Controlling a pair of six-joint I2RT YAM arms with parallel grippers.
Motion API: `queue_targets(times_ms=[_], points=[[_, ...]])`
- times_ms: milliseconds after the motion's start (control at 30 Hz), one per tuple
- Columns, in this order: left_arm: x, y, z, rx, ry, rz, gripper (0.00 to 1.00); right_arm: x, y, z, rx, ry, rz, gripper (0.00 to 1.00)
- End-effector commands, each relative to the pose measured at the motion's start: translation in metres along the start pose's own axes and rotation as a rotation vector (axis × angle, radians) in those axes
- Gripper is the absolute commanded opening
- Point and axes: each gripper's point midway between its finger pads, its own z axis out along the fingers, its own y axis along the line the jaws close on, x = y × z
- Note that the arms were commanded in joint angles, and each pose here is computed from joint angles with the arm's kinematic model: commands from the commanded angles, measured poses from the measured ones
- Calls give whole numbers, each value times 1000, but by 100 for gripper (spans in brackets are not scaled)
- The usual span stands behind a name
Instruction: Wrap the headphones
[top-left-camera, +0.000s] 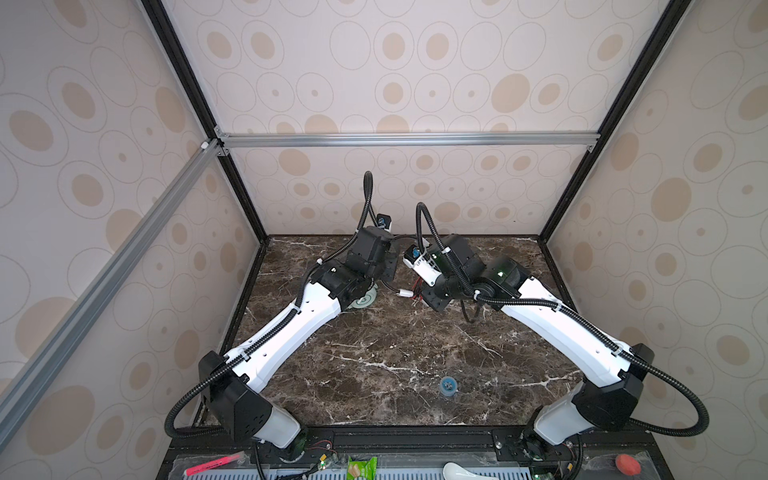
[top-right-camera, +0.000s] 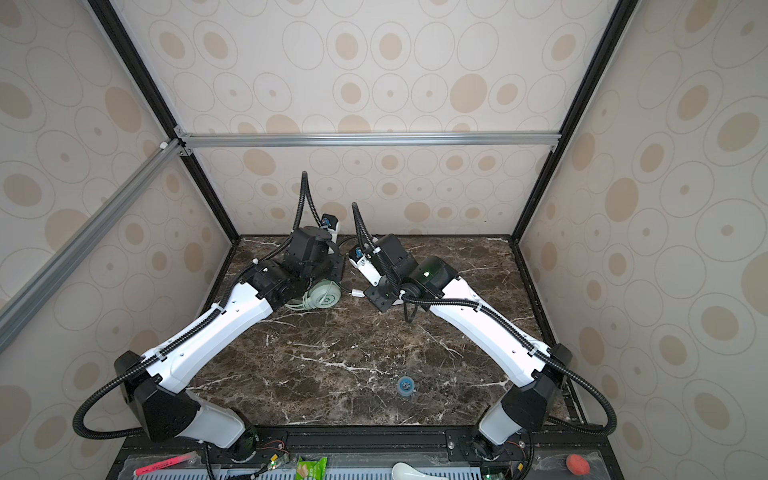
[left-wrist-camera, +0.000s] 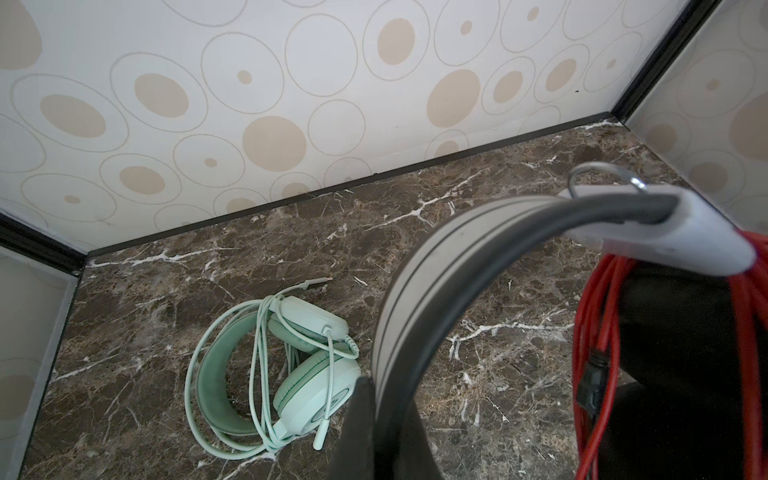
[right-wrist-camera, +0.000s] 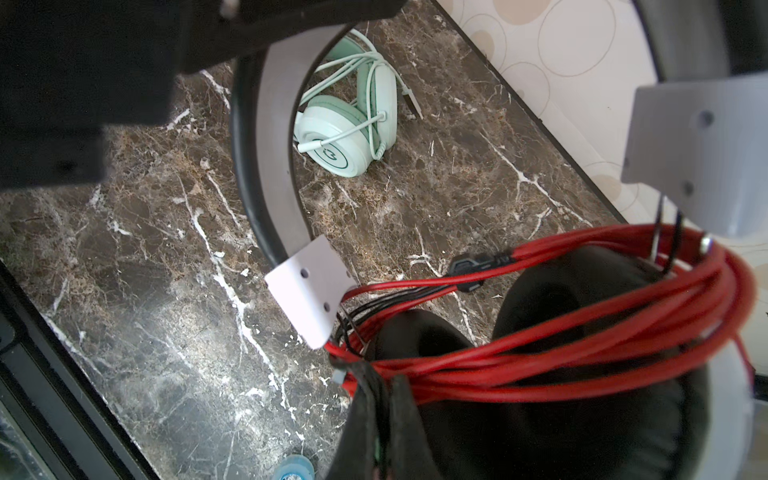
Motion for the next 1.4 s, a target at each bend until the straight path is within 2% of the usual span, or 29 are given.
queue_targets(times_ms=[0,167,300,500,633,767,933,1200,1267,1367], points=[[1,-25,-15,142,15,77,0,-13,-21,-6,51,-80,-76,4],[4,-40,-13,218,38,118,0,-16,-10,-13,-16,-115,-211,3],[1,-48,-17,272,24,143,0,-19,-4,-17,-77,-186,-251,6],[13,-49,-14,279,69,181,0,-13,-12,-13,-51,-129,-319,6],[10,-58,-21,339,47,178,0,-31,-12,-27,-47,-227,-298,6],[13,-59,-20,342,55,182,0,-46,-1,-38,-96,-340,-282,9],[15,-61,-20,355,56,182,0,-53,0,-37,-115,-344,-278,8],[9,-66,-25,382,44,171,0,-66,-2,-43,-106,-435,-181,7],[9,-65,-25,383,44,170,0,-67,5,-43,-135,-434,-198,9],[12,-66,-24,380,53,170,0,-68,15,-38,-92,-394,-303,6]])
